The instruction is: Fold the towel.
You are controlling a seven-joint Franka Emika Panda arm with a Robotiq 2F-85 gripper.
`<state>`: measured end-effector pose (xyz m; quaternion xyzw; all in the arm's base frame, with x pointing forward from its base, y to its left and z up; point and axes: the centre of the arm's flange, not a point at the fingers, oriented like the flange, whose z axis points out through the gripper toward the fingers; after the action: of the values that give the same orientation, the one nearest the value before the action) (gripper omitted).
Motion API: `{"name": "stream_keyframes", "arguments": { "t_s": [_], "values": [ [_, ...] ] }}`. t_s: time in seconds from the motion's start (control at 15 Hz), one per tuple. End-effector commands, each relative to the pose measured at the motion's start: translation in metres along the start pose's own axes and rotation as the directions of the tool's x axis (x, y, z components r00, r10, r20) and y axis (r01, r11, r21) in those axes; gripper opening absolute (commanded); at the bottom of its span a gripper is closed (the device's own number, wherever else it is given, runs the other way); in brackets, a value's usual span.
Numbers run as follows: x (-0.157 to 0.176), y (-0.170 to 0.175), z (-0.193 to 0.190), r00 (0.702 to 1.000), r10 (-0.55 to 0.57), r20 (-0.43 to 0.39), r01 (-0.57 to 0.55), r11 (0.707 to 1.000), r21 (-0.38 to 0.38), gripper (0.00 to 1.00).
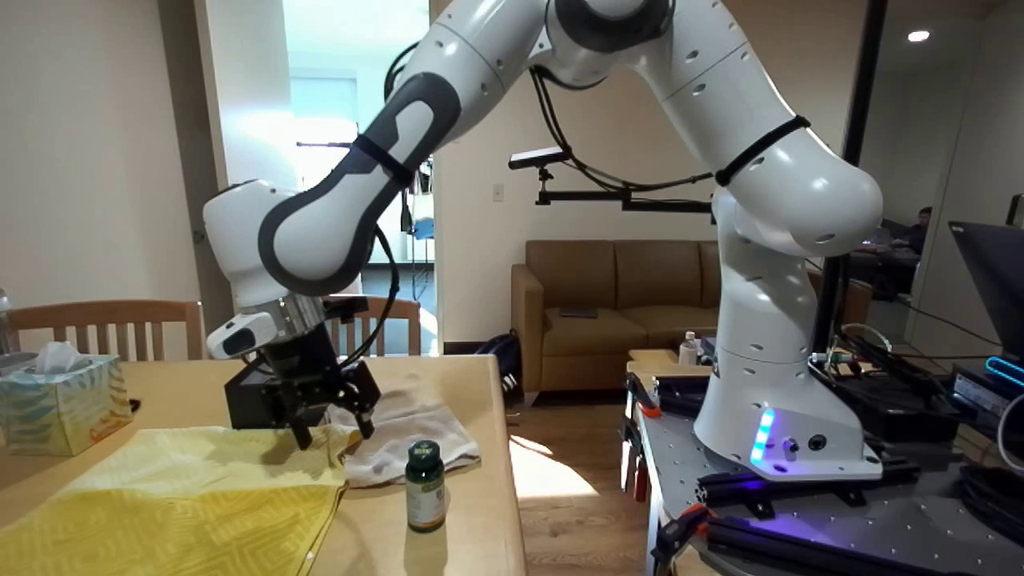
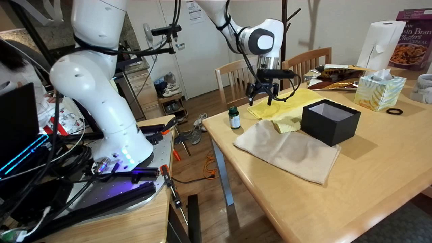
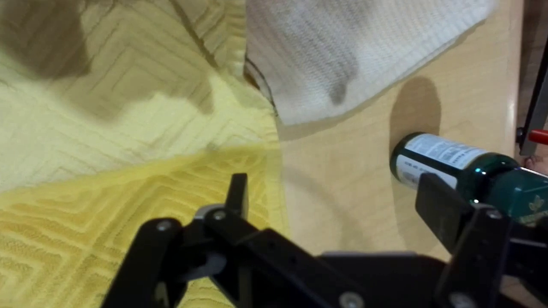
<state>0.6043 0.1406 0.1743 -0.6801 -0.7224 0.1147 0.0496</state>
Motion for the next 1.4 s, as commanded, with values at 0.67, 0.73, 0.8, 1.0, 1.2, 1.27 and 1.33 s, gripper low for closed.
{"name": "stream_keyframes", "arguments": {
  "t_s": [0.67,0.73,0.8,1.0,1.2,1.27,1.33],
  "values": [
    [0.010,0.032,0.110,0.997,0.001,-0.075,0.009,0.990,0.139,0.67],
    [0.011,0.033,0.113,0.997,-0.002,-0.079,0.013,0.990,0.138,0.60],
    [0.011,0.035,0.114,0.996,-0.003,-0.084,0.015,0.990,0.137,0.53],
    [0.013,0.034,0.109,0.997,-0.007,-0.082,0.019,0.988,0.153,0.35],
    [0.015,0.032,0.105,0.997,-0.014,-0.074,0.026,0.985,0.169,0.16],
    [0.015,0.031,0.104,0.997,-0.013,-0.076,0.027,0.985,0.172,0.10],
    [0.016,0.030,0.103,0.996,-0.010,-0.085,0.025,0.983,0.181,0.55]
  ]
}}
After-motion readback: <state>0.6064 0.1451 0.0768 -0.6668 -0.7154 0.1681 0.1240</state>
